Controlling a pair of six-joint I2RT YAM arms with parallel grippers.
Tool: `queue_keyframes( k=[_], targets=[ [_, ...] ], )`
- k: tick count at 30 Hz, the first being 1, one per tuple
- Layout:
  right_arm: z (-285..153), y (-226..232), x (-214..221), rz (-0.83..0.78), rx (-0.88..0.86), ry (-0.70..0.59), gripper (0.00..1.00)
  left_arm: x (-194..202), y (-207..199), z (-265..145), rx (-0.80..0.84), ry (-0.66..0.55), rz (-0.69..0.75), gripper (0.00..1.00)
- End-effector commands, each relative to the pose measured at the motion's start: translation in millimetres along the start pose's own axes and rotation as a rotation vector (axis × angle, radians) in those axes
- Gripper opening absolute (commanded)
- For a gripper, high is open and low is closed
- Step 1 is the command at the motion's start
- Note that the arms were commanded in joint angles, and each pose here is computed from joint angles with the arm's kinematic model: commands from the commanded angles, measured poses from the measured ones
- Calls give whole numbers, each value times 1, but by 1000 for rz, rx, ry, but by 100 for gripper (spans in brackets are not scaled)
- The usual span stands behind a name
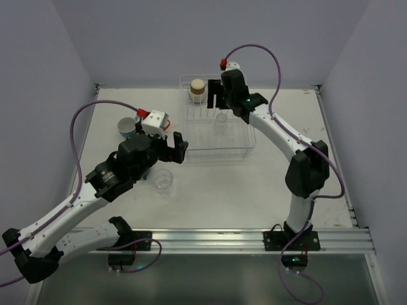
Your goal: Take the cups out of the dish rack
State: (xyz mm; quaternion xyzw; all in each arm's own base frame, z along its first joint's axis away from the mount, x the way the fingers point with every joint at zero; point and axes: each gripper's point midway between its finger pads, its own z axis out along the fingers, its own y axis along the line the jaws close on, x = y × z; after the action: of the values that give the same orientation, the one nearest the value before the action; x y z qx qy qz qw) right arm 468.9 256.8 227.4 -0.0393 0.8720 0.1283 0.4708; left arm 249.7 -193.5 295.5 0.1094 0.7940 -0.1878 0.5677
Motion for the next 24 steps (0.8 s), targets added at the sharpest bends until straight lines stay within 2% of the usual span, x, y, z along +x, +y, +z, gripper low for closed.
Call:
queue_keyframes(
  k=[1,2,3,4,5,6,7,8,10,15,16,17,18,19,20,21,22,24],
  targets=[
    [23,6,-22,-62,28,-22,77,-31,-7,13,-13,-77,-13,100],
    [22,9,-40,-56,33,-53,77,-30,-8,23,-31,-64,-5,100],
    [25,5,-33,-45,65,-21,77,-49,-12,24,-29,-97,-15,100],
    [19,4,-40,-26,76,-47,76,-56,-13,30,-37,-100,-20,100],
    [21,-6,-22,-27,94,-23,76,-53,-15,48,-52,-64,-10,100],
    [16,-5,-34,7,69,-91,75,-77,-19,50,-49,-97,-32,100],
    [-13,-4,-54,41,36,-157,73,-83,-13,61,-74,-101,-42,100],
    [-15,-11,-39,54,16,-131,71,-75,-12,85,-80,-61,-38,100],
    [-40,-16,-49,88,-12,-181,69,-85,0,119,-107,-50,-76,100],
    [-68,-16,-38,94,-66,-189,69,-91,35,197,-223,-10,-95,100],
    [-67,-20,-26,96,-60,-171,69,-70,42,224,-252,44,-79,100],
    [-75,-19,-27,105,-66,-181,68,-91,42,233,-254,2,-82,100],
    [-77,-16,-24,102,-92,-178,68,-90,46,241,-268,15,-80,100],
    [-76,-17,-16,99,-95,-167,68,-72,51,265,-287,53,-64,100],
    [-77,-18,-13,103,-99,-165,68,-73,53,275,-296,49,-57,100],
    [-82,-17,-13,102,-105,-167,68,-95,51,281,-283,3,-64,100],
    [-81,-18,-7,102,-106,-156,65,-76,56,301,-293,41,-56,100],
    [-82,-15,0,109,-129,-136,60,-89,55,315,-284,1,-56,100]
  ],
)
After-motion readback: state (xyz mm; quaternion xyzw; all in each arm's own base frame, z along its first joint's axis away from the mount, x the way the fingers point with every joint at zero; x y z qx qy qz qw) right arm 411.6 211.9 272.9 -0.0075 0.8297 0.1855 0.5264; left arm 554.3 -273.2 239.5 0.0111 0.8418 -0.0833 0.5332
